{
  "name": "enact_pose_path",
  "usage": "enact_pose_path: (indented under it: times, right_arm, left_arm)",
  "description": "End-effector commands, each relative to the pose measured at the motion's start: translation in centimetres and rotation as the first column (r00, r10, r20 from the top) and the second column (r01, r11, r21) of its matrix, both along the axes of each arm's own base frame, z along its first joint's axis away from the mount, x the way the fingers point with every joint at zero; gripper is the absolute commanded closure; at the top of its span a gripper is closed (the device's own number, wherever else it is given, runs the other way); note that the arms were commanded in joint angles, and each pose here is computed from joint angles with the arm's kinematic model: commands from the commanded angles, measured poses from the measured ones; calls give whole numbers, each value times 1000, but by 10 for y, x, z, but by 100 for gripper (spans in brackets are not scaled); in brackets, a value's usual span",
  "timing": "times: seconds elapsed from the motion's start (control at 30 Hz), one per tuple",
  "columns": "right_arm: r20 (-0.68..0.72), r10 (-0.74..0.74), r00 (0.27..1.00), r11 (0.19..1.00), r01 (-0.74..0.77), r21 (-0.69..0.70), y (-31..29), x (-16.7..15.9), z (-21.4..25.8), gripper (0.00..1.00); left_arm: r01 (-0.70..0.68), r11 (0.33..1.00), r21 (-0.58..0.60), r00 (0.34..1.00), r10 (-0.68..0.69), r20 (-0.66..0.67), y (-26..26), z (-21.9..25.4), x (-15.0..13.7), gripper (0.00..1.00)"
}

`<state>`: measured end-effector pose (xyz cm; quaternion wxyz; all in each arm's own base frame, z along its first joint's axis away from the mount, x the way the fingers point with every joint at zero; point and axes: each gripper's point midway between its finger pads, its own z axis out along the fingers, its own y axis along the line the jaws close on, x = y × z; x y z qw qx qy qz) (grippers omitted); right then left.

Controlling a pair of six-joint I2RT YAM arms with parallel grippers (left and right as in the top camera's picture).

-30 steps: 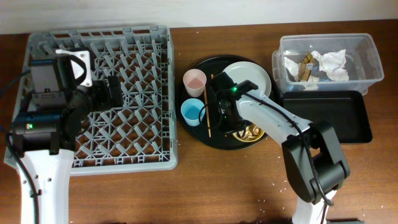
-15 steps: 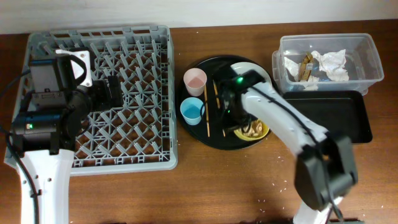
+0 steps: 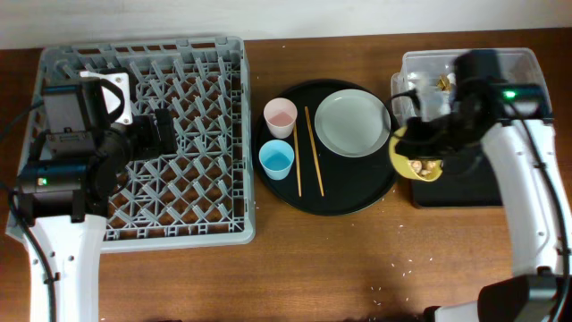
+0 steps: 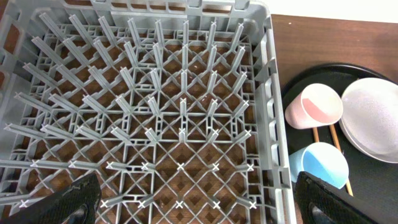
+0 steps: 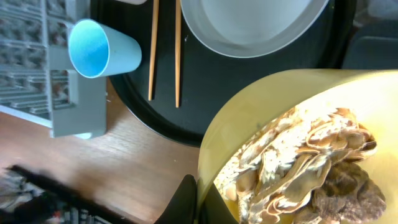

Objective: Sort waste into correct bins and load items into the dishwasher rack
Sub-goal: 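Tip the yellow bowl over the black tray to dump scraps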

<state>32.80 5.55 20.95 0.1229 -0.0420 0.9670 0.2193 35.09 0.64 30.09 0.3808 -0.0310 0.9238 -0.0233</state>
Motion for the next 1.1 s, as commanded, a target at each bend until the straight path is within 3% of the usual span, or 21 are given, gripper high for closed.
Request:
enact_pose_path:
  times: [0.0,0.43,0.7,0.83,1.07]
  right_arm:
    - [71,47,996,975,-61,215,-10,-6,2,96]
    - [195,-270,943,840,132,526,-101,-9,-38,96]
    - [303,-315,899,772,57,633,-117,21,-50,96]
    - [331,-350,876,701,11,713,-122,31,-51,96]
    - [314,-430,847,601,9,799,-141,33,-56,96]
  left_arm:
    - [12,1000,5,1000,-13,19,0,8,1,1]
    - [13,1000,4,1000,-13,19,0,8,1,1]
    - [13,1000,4,1000,-13,19,0,8,1,1]
    - [13,1000,4,1000,-13,19,0,8,1,1]
    - [13,1000,4,1000,-13,19,0,8,1,1]
